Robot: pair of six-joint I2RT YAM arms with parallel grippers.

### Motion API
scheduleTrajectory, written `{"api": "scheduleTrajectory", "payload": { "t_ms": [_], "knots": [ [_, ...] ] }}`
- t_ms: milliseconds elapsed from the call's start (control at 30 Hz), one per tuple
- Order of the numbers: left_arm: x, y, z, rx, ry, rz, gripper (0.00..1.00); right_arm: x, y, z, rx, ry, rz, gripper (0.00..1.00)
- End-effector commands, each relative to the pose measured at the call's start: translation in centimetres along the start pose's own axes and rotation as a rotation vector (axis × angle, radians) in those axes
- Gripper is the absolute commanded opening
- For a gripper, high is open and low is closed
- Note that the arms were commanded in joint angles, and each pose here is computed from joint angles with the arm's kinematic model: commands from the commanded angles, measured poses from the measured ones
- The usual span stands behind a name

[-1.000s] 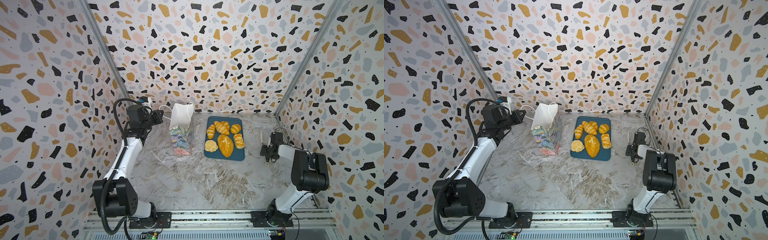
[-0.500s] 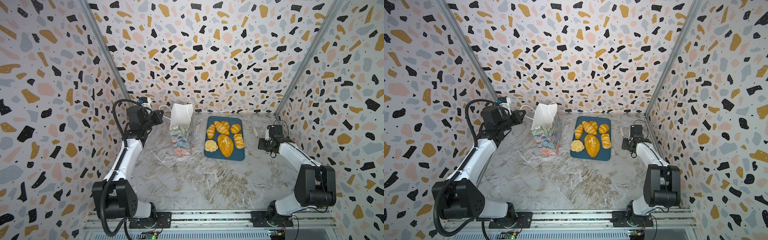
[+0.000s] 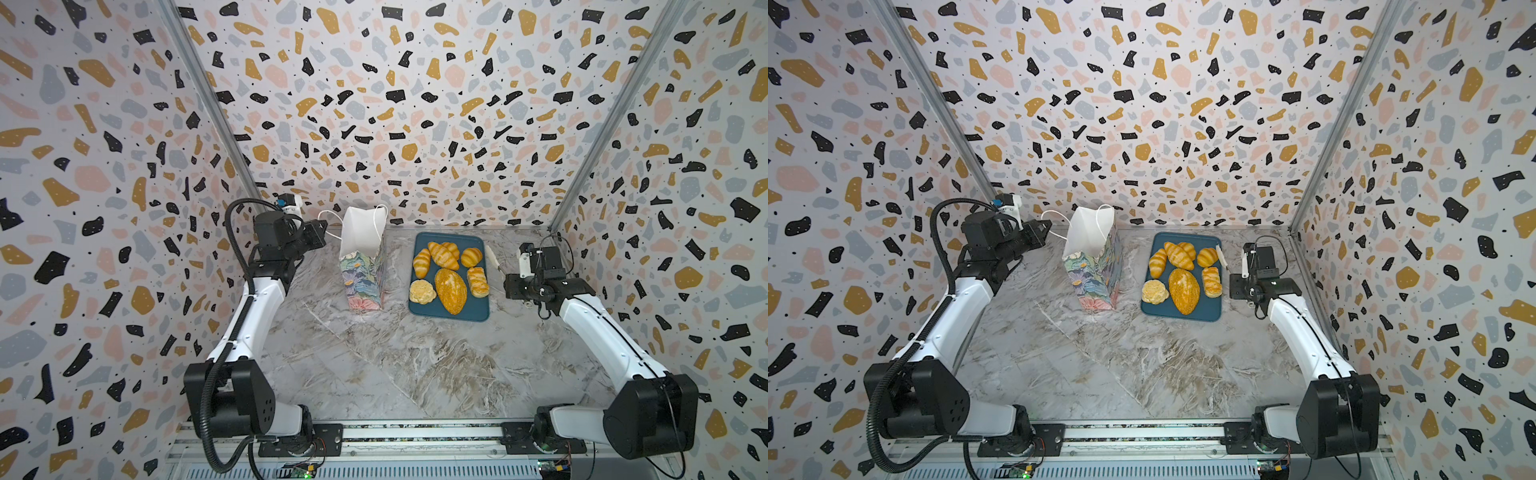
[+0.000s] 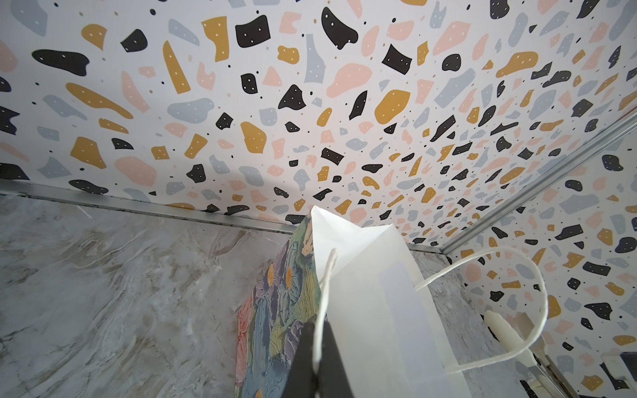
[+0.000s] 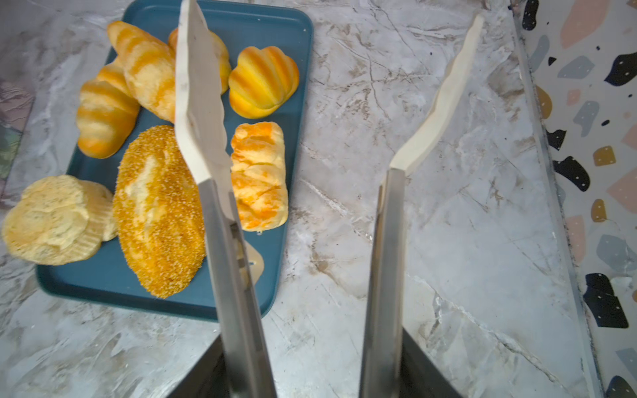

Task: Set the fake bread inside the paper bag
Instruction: 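Move the open tongs with the right gripper over the pale round bun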

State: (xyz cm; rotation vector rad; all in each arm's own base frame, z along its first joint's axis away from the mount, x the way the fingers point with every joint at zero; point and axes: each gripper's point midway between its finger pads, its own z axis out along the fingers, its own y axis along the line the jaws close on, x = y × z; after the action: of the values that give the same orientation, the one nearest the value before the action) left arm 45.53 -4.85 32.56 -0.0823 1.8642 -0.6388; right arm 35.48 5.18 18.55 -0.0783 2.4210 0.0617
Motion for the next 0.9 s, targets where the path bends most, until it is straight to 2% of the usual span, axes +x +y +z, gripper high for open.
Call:
{"api": "scheduleTrajectory", "payload": {
  "t_ms": [0, 267, 567, 867],
  "knots": [
    [-1.2, -1.2, -0.8, 0.030, -0.035, 0.031, 0.00, -1.1, 1.9, -2.4, -0.050, -0.065, -0.023, 0.62],
    [-1.2, -1.3, -0.9, 0.034, -0.034, 0.035, 0.00, -0.1, 5.3, -4.0, -0.132, -0.036, -0.070, 0.62],
    [-1.1, -1.1, -0.8, 0.028, -0.035, 0.031, 0.00, 2.4, 7.6, -3.5, -0.184, 0.050, -0.119, 0.62],
    [-0.9, -0.8, -0.6, 0.018, -0.024, 0.034, 0.00, 3.8, 11.5, -3.5, -0.243, 0.042, -0.241, 0.62]
  ]
}}
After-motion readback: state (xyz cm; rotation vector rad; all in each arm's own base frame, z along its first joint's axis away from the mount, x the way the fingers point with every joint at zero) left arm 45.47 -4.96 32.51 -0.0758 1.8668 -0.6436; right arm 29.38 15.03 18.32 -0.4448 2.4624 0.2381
